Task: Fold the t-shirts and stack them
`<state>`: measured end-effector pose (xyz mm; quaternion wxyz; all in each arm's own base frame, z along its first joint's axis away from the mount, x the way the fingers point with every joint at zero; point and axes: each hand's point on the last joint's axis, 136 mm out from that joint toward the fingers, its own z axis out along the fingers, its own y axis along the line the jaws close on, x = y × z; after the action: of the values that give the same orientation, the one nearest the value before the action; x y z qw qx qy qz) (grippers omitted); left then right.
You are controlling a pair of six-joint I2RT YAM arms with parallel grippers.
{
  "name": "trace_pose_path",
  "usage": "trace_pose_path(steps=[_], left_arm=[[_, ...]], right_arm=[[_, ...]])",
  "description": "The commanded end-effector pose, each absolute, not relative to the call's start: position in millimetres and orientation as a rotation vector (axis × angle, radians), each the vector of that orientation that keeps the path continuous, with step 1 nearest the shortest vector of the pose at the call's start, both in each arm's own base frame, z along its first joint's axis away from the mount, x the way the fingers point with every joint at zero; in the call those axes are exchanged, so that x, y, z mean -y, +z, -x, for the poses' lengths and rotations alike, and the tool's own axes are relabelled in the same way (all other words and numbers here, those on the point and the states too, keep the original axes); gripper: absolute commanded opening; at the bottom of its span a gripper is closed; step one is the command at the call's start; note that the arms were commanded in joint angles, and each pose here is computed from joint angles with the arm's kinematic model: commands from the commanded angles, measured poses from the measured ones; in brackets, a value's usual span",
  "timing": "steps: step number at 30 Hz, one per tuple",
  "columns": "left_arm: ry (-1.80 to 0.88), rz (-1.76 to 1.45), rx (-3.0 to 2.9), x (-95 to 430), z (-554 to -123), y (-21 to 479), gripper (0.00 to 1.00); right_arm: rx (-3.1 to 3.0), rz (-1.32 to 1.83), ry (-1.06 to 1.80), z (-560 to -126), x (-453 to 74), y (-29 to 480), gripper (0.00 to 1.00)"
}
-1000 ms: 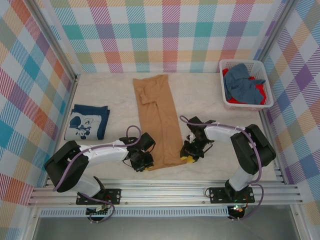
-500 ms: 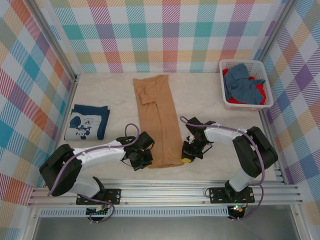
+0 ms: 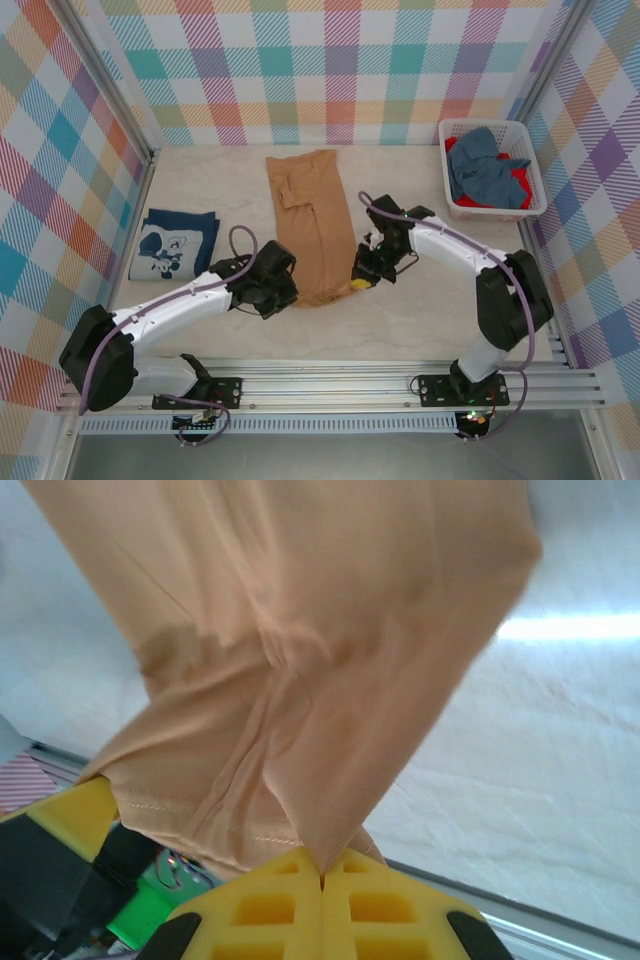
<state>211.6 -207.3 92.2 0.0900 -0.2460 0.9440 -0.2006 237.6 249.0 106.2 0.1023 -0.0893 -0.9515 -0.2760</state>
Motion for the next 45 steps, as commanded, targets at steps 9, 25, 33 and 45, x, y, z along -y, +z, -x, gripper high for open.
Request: trace_pose_path(steps=[9,25,33,45], left_arm=[[-0.638,0.819,-2.687,192.6,-294.2,117.7,0.0],[-0.551,0.847,-2.685,172.6,-363.6,110.9,0.0],[-0.541,0.865,-2.672,163.0,-398.5,106.0,0.0],[-0.532,0.872,-2.673,152.1,-441.1,94.9,0.0]], right_arm=[[2.82,0.343,-0.843,-310.0,-257.2,113.9,0.0],[2.871,0.4,-0.877,-392.3,-269.1,112.4,0.0],[2.882,0.432,-0.911,-428.6,-270.2,112.5,0.0],[2.868,0.471,-0.993,-469.8,-275.1,103.9,0.0]])
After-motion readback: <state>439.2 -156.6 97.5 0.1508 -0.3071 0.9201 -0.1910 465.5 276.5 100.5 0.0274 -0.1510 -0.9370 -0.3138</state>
